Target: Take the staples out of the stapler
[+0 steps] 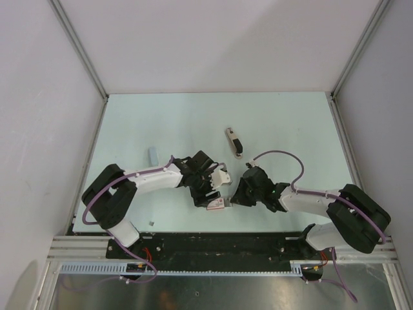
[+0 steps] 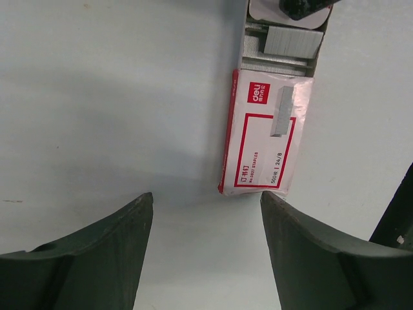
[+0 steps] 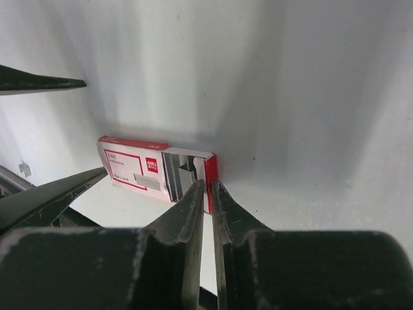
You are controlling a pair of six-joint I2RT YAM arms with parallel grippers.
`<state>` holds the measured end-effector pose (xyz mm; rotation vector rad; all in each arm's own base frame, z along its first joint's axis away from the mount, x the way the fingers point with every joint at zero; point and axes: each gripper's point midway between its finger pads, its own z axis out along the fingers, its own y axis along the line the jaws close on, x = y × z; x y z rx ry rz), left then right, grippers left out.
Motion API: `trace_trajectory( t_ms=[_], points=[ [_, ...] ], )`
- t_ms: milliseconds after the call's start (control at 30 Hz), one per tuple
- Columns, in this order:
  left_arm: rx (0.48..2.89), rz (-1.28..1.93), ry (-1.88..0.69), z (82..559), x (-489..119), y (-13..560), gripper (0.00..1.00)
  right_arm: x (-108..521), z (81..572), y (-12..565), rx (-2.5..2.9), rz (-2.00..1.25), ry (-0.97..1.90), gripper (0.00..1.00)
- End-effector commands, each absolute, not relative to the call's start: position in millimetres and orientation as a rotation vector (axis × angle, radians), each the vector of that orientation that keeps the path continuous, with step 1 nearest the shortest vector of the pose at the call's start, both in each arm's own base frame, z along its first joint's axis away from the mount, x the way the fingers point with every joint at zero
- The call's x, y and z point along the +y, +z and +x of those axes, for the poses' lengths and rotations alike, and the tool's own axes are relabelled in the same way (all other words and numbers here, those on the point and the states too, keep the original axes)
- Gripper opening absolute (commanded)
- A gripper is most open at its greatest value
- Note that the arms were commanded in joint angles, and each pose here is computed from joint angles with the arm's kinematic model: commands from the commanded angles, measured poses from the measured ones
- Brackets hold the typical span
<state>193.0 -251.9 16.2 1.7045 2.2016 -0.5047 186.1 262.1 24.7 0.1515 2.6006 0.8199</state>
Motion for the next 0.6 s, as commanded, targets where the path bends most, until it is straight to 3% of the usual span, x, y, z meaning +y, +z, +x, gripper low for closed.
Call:
trace_trajectory(
  t_ms=[0, 567],
  points=[
    [2.217, 1.703, -0.522, 190, -257, 10, 0.73, 271, 184, 28, 2.586, 0.156, 0.865, 0.14],
    [2.215, 1.699, -0.515, 191, -257, 12, 0.73, 292, 176, 31, 2.576, 0.120, 0.952, 0.15]
  ],
)
